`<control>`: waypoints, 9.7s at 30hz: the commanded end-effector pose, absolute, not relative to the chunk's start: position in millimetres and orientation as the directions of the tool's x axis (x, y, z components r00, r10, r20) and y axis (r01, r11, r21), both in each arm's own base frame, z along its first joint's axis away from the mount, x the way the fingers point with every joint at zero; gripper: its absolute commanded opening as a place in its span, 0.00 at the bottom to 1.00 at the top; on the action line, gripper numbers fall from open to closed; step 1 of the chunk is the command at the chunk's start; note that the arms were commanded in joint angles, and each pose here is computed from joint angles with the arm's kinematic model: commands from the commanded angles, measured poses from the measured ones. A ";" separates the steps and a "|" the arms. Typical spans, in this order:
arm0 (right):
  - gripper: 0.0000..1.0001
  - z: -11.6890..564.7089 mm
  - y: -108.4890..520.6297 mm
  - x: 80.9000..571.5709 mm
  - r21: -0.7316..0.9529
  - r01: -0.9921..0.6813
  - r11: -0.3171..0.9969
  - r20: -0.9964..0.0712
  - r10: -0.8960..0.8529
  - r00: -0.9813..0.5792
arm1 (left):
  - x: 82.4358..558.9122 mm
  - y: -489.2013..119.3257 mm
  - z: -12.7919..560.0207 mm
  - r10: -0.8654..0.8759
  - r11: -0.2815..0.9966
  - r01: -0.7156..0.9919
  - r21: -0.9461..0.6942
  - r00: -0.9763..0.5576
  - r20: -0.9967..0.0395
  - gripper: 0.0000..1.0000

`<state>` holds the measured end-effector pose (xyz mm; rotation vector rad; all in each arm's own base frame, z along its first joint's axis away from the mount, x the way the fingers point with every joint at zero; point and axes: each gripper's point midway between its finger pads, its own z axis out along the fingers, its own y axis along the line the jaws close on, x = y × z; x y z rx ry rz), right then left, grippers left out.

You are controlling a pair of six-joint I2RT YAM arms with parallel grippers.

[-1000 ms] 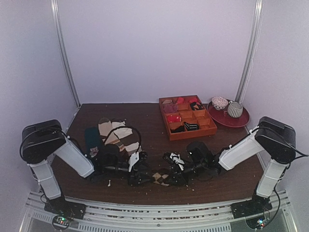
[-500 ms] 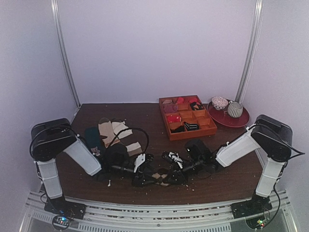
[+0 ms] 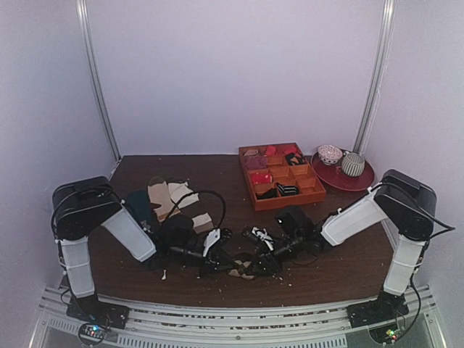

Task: Roll the socks
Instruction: Roll a pair of socks at the center of the board, then pick up the pair of socks from the center of the board, then move the storage box to the center of the board, then place a pair of socks in the storage box.

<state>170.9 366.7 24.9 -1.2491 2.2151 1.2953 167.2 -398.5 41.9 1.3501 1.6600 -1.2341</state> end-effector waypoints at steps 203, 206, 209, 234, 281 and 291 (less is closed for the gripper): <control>0.00 143.6 123.2 454.0 0.030 -0.160 0.987 -0.695 -0.095 -0.712 | 331.7 -309.7 167.5 0.295 0.637 0.767 -0.074 -0.331 -0.896 0.98; 0.00 131.4 119.4 455.3 0.008 -0.154 0.988 -0.675 -0.108 -0.730 | 328.7 -314.0 160.5 0.301 0.614 0.784 -0.092 -0.340 -0.891 0.95; 0.00 122.7 118.6 458.7 -0.016 -0.180 0.984 -0.649 -0.147 -0.746 | 325.0 -314.9 159.2 0.300 0.599 0.795 -0.089 -0.327 -0.896 0.94; 0.04 91.2 98.6 461.7 -0.310 -0.458 0.833 -0.388 -0.551 -0.739 | 307.5 -315.6 158.9 0.289 0.523 0.851 -0.040 -0.221 -0.932 0.94; 0.04 84.2 172.0 436.4 -0.204 -0.635 0.745 -0.589 -0.611 -0.528 | 303.0 -318.0 138.4 0.337 0.499 0.865 -0.061 -0.259 -0.905 0.93; 0.04 121.2 161.3 457.0 -0.234 -0.570 0.787 -0.692 -0.547 -0.471 | 306.6 -321.4 137.1 0.345 0.495 0.866 -0.065 -0.265 -0.901 0.93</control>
